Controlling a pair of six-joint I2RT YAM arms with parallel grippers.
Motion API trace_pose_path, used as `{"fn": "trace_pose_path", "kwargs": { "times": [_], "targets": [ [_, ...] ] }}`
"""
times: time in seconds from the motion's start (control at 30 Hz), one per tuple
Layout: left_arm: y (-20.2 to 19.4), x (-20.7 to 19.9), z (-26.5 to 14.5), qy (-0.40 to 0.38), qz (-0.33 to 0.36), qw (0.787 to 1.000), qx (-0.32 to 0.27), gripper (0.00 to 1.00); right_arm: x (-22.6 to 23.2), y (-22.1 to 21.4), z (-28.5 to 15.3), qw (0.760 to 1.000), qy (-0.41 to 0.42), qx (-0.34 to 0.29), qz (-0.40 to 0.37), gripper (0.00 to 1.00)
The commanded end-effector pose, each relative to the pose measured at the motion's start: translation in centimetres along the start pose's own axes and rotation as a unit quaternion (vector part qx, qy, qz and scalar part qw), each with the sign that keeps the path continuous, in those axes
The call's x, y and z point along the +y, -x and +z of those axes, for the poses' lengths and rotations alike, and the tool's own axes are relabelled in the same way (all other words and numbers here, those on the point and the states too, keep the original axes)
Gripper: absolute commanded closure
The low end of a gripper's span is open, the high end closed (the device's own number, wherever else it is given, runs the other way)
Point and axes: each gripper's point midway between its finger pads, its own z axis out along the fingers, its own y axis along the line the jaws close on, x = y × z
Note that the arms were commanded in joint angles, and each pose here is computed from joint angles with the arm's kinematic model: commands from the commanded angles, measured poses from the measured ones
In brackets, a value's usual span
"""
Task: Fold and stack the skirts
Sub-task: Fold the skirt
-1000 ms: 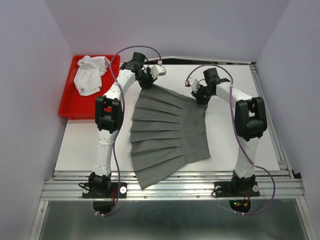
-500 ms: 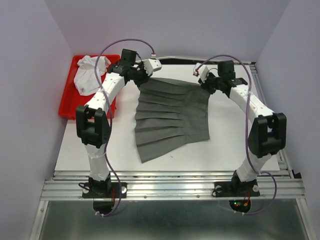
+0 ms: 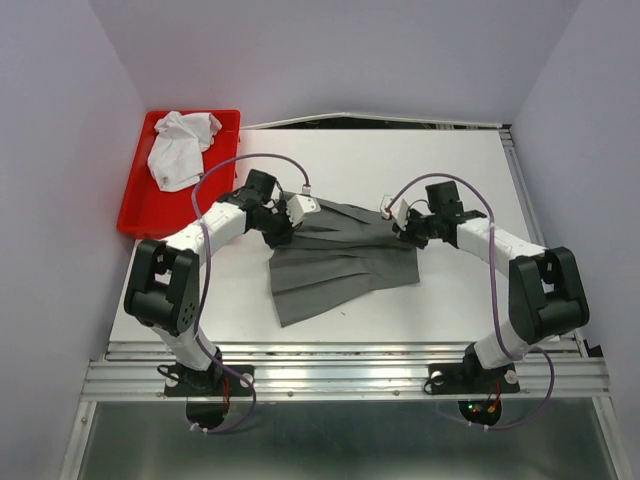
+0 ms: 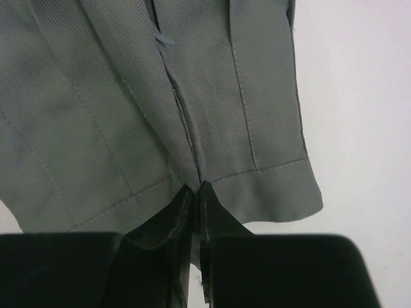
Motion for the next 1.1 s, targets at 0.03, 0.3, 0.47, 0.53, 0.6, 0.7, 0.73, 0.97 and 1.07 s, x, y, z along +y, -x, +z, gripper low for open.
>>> {"fn": "trace_pose_path", "kwargs": {
  "times": [0.03, 0.3, 0.47, 0.53, 0.6, 0.7, 0.73, 0.97, 1.07],
  "targets": [
    [-1.4, 0.6, -0.7, 0.047, -0.022, 0.998, 0.019, 1.0, -1.5, -1.1, -0.3, 0.999, -0.05, 0.02, -0.002, 0.99],
    [3.1, 5.8, -2.0, 0.097, -0.048, 0.994, 0.0, 1.0, -6.3, 1.9, -0.9, 0.995, -0.097, 0.01, 0.023, 0.99],
    [6.6, 8.3, -6.5, 0.129, -0.038, 0.991, -0.021, 1.0, -8.9, 5.6, -4.0, 0.991, -0.13, -0.015, 0.017, 0.99],
    [8.0, 8.2, -8.4, 0.132, -0.029, 0.99, -0.03, 1.0, -8.8, 6.5, -5.1, 0.991, -0.129, -0.023, 0.013, 0.99],
    [8.9, 7.5, -10.2, 0.135, -0.022, 0.99, -0.043, 1.0, -8.3, 7.3, -6.5, 0.991, -0.127, -0.031, 0.007, 0.99],
    [8.7, 5.3, -11.7, 0.123, -0.02, 0.991, -0.041, 1.0, -6.8, 7.2, -7.6, 0.992, -0.118, -0.034, -0.011, 0.99],
    [8.1, 4.5, -11.8, 0.119, -0.02, 0.992, -0.036, 1.0, -6.2, 6.9, -7.7, 0.993, -0.112, -0.033, -0.014, 0.99],
    [0.8, -4.8, -7.5, 0.042, -0.017, 0.999, 0.016, 1.0, 1.5, 1.2, -4.1, 0.998, -0.049, -0.001, -0.025, 0.99],
    [-1.7, -8.7, -4.4, 0.018, -0.011, 0.999, 0.034, 0.41, 4.4, -1.0, -2.1, 0.999, -0.033, 0.012, -0.04, 0.82]
  ]
}}
